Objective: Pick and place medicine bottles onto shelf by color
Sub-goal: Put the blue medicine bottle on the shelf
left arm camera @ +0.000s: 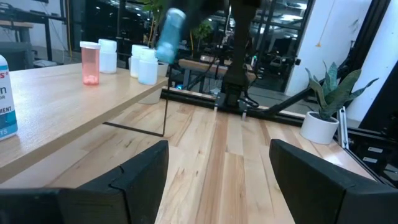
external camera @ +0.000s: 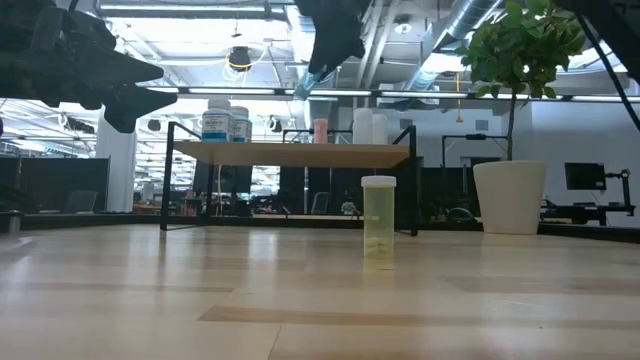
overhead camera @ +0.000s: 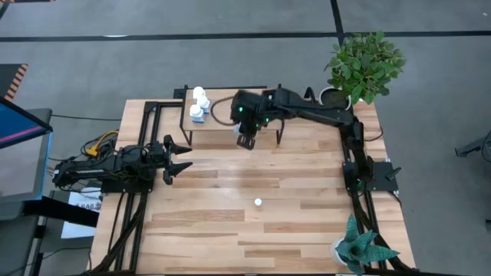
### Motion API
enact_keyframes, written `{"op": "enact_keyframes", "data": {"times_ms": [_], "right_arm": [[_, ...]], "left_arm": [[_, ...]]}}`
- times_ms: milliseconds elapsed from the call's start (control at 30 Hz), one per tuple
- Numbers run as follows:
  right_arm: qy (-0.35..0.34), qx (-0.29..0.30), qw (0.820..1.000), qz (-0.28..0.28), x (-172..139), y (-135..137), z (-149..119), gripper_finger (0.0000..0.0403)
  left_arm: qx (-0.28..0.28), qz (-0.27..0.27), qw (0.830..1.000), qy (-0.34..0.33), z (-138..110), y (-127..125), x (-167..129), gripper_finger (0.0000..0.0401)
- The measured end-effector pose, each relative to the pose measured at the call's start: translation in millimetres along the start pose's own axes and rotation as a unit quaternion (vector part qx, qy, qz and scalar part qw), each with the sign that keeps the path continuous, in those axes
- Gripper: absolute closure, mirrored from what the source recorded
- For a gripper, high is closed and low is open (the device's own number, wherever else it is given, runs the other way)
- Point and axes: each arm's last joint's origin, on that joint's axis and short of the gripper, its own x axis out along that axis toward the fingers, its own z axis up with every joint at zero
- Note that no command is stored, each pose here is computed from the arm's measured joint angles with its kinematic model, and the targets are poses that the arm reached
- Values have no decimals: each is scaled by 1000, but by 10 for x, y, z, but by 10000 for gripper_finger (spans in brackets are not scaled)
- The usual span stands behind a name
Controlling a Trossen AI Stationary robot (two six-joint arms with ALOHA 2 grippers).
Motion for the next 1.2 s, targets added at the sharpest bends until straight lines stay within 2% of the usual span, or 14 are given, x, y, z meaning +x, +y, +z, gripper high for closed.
{"op": "enact_keyframes", "data": {"times_ms": [200, 500, 833, 1000, 1200], "right_arm": [[-22, -13, 1000, -8, 17, -222, 51, 295], [44, -17, 999, -28, 260, -604, -47, 295], [54, -25, 998, -31, 313, -681, -62, 295], [63, -70, 995, -29, 311, -701, -79, 295], [53, -88, 994, -30, 313, -722, -60, 295]], "left_arm": [[0, 0, 1000, 0, 0, 0, 0, 136], [0, 0, 1000, 0, 0, 0, 0, 136], [0, -1, 1000, 0, 0, -1, 0, 136], [0, 0, 1000, 0, 1, 0, 0, 136], [0, 0, 1000, 0, 1, 0, 0, 136]]}}
